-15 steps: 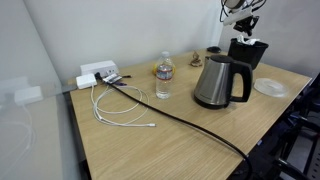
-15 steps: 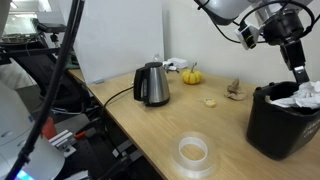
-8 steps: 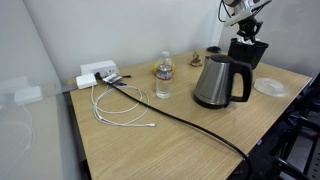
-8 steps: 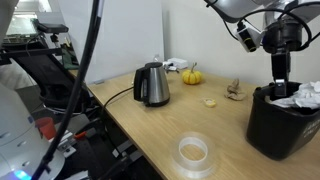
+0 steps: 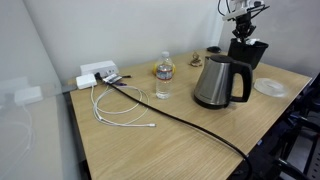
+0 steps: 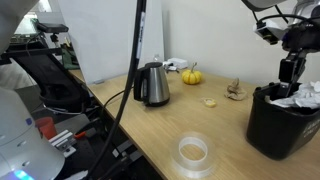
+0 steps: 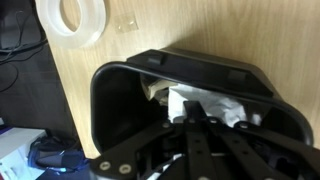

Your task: Pick up the white paper from the table and put it inside the bin

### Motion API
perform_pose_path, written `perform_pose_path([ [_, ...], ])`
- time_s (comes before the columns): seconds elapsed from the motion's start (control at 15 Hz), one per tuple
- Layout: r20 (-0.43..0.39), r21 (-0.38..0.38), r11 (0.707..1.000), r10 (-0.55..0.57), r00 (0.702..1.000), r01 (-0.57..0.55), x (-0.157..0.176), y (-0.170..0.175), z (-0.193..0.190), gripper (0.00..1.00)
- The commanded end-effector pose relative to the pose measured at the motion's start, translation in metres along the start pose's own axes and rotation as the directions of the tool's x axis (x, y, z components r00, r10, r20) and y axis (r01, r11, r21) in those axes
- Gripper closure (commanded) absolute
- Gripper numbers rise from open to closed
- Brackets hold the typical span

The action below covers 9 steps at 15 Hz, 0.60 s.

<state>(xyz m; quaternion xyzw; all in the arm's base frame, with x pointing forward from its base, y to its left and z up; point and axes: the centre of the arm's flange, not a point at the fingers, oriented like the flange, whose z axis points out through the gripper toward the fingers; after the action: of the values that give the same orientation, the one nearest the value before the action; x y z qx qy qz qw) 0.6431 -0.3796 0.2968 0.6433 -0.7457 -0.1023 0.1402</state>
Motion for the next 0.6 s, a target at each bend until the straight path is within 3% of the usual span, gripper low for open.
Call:
perform_pose_path([
  [0.0,0.066,0.07,0.997,0.034,0.997,-0.039,0.024,-0.028,-0.027,1.0],
  [0.2,0.047,0.112,0.99,0.081,0.996,-0.086,0.031,-0.038,-0.02,1.0],
  [0.53,0.035,0.097,0.982,0.162,0.986,-0.165,0.03,-0.065,0.027,1.0],
])
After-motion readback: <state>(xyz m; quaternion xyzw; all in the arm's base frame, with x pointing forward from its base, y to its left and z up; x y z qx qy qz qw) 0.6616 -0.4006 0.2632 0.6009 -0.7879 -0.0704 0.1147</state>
